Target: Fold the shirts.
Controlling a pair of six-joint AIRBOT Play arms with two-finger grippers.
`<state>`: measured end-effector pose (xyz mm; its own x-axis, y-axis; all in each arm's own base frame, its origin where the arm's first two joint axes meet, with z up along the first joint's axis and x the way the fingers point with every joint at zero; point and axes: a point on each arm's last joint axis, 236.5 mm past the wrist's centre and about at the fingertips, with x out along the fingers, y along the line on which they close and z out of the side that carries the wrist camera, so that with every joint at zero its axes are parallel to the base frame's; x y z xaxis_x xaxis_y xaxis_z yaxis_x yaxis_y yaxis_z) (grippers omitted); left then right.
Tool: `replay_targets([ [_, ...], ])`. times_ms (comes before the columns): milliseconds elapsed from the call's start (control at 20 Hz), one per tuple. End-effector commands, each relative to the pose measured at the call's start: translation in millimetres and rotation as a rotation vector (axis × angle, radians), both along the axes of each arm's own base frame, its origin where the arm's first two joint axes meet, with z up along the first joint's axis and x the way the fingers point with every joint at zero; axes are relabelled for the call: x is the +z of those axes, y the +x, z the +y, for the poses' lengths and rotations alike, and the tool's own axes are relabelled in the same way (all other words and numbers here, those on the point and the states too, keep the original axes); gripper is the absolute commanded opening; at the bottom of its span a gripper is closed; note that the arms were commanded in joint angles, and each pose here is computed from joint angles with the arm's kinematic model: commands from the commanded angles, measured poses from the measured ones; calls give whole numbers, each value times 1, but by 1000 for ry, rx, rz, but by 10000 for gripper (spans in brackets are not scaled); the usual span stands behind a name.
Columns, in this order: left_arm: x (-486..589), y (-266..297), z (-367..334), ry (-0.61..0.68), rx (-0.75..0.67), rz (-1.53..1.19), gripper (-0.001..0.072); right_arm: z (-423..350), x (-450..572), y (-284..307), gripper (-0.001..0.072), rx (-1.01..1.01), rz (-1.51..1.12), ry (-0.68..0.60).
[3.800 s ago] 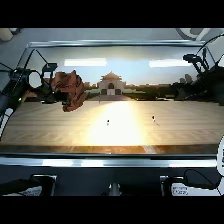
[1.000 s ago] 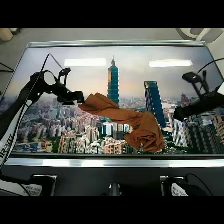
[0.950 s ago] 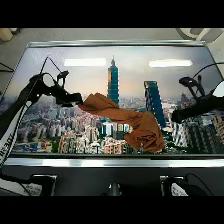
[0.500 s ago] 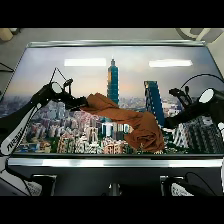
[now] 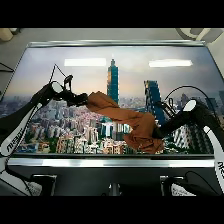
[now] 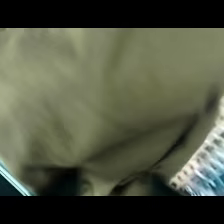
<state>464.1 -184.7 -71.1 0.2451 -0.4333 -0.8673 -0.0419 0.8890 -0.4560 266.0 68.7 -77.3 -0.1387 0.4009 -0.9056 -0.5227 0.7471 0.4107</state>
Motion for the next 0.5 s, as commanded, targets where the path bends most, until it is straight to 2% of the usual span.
replay_targets([
  [0, 28, 7, -2, 5, -55, -99, 23, 12, -5, 4, 22, 11, -42, 8],
  [100, 73, 16, -2, 6, -80, -233, 22, 4, 23, 28, 20, 37, -162, -26],
  [200, 152, 26, 1, -4, -79, -432, 21, -7, 90, 70, 19, 46, -392, -82],
  [350, 334, 10, 14, -52, -28, -839, 21, -30, 264, 115, 20, 22, -887, -216],
  [450, 464, -42, 39, -78, 39, -1139, 21, -45, 410, 103, 20, -76, -1290, -296],
])
